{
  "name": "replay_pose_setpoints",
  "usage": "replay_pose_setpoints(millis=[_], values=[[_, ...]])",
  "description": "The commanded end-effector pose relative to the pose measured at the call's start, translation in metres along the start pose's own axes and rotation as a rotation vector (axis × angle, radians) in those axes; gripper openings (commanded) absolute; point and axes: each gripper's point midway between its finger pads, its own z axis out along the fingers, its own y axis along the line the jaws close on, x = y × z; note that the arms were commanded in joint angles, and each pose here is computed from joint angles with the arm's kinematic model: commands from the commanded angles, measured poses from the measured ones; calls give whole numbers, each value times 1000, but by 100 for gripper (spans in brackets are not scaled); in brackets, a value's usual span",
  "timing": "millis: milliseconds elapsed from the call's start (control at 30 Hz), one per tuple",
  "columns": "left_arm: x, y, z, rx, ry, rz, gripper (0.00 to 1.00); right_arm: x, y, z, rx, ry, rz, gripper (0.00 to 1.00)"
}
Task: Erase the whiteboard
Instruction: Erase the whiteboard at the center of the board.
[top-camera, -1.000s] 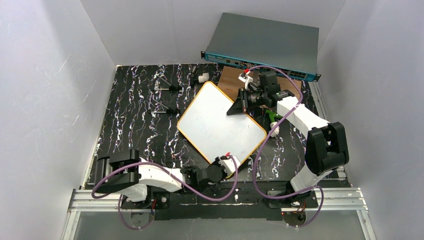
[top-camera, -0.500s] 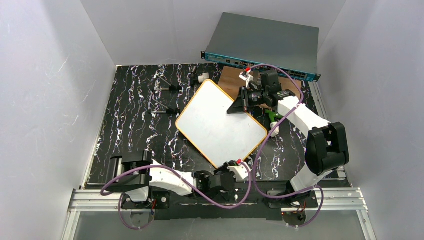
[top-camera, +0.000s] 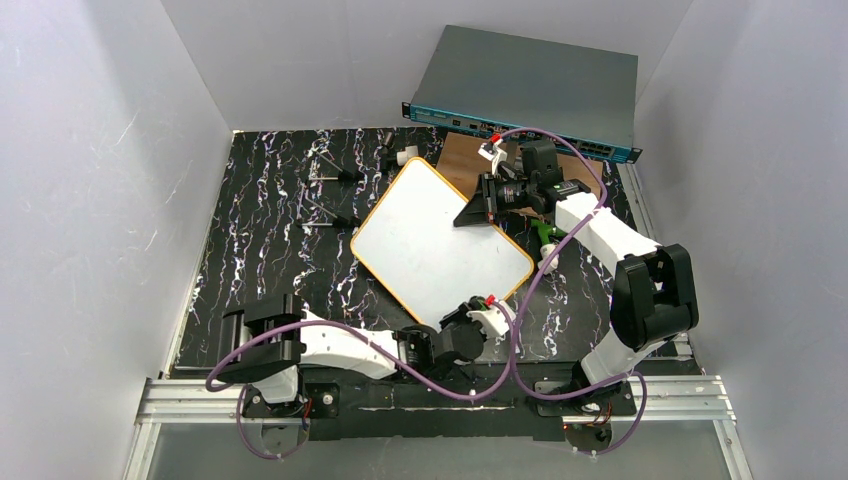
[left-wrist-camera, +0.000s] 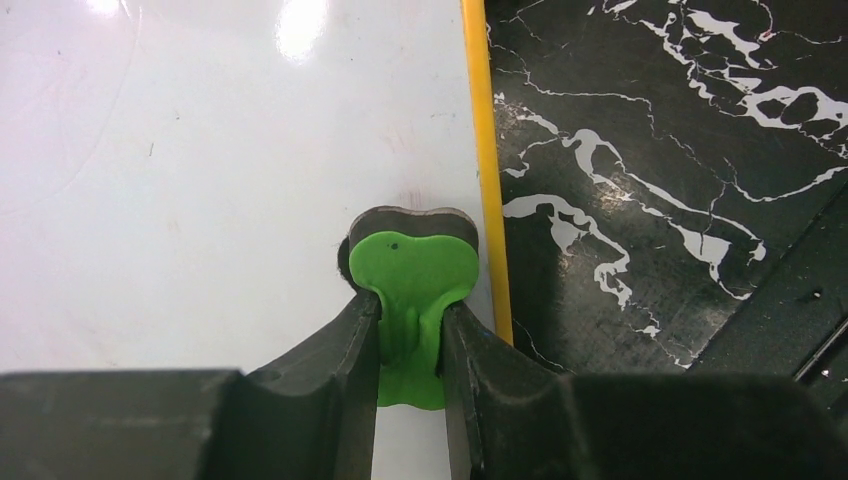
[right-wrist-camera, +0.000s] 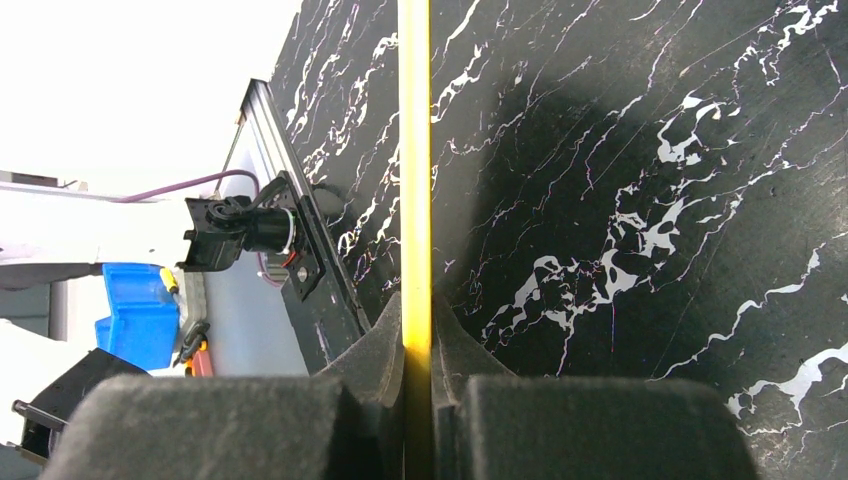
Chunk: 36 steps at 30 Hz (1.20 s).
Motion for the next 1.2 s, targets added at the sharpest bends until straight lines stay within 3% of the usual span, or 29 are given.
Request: replay_pose_setpoints(millis=[0,267,867,1167], values=[[-2,3,4,47,6,-23,0,-7,38,-4,-94,-7,-5,1],[35,-22,-7,173,68,-87,0,-7,38,-4,-93,-7,-6,1],[118,-11,-17,64,284,-5,0,-6,38,-3,-100,-3,0,1],[137,13,-25,-50,327,20,0,-6,38,-3,-99,-4,0,1]])
